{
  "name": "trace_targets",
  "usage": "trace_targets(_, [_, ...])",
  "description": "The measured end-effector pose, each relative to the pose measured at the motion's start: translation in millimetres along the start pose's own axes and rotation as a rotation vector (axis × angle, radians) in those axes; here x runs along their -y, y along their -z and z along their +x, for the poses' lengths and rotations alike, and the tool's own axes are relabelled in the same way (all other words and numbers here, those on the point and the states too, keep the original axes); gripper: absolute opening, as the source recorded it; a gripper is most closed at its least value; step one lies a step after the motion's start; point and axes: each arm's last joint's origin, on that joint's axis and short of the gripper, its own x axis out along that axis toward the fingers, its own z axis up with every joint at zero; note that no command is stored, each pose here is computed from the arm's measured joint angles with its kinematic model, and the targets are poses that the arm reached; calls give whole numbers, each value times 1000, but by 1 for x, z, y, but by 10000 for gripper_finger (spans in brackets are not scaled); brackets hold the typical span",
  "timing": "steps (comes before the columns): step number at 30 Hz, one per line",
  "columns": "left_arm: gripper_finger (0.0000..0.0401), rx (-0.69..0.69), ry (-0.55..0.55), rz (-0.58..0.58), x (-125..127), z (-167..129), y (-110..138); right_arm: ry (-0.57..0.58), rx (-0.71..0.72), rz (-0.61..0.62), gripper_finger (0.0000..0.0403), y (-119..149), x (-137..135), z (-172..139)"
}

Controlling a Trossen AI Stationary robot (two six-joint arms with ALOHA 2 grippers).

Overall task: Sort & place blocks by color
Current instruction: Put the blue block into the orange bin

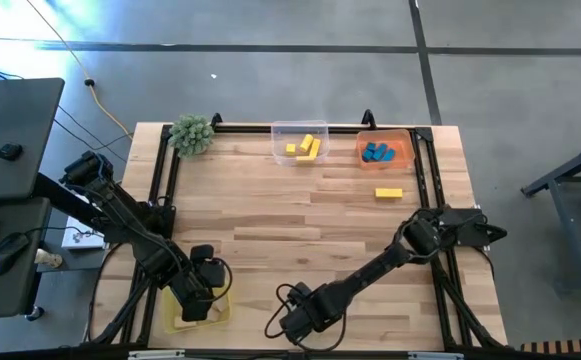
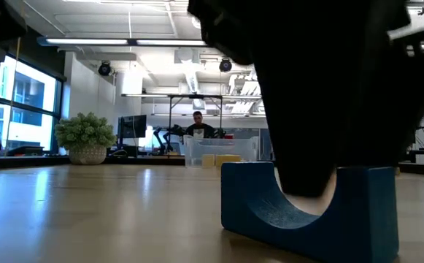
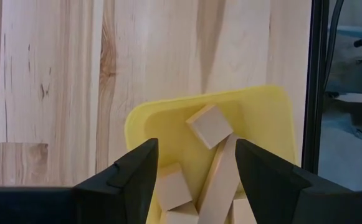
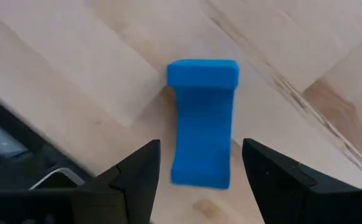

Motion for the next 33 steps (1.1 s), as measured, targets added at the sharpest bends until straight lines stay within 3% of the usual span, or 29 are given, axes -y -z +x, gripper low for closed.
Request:
trace_targets(9, [202,3,3,0,0,0,0,22,-55,25,202,2,1,13])
trace_targets(17, [202,3,3,2,0,0,0,21,-52,48,104,2,1,13])
trace_targets(24, [202,3,3,2,0,0,0,15,-30,39,104,1,1,8])
trace_targets(33, [202,16,-6,18,0,0,-1,-25,75,-10,104,-8,0,-22])
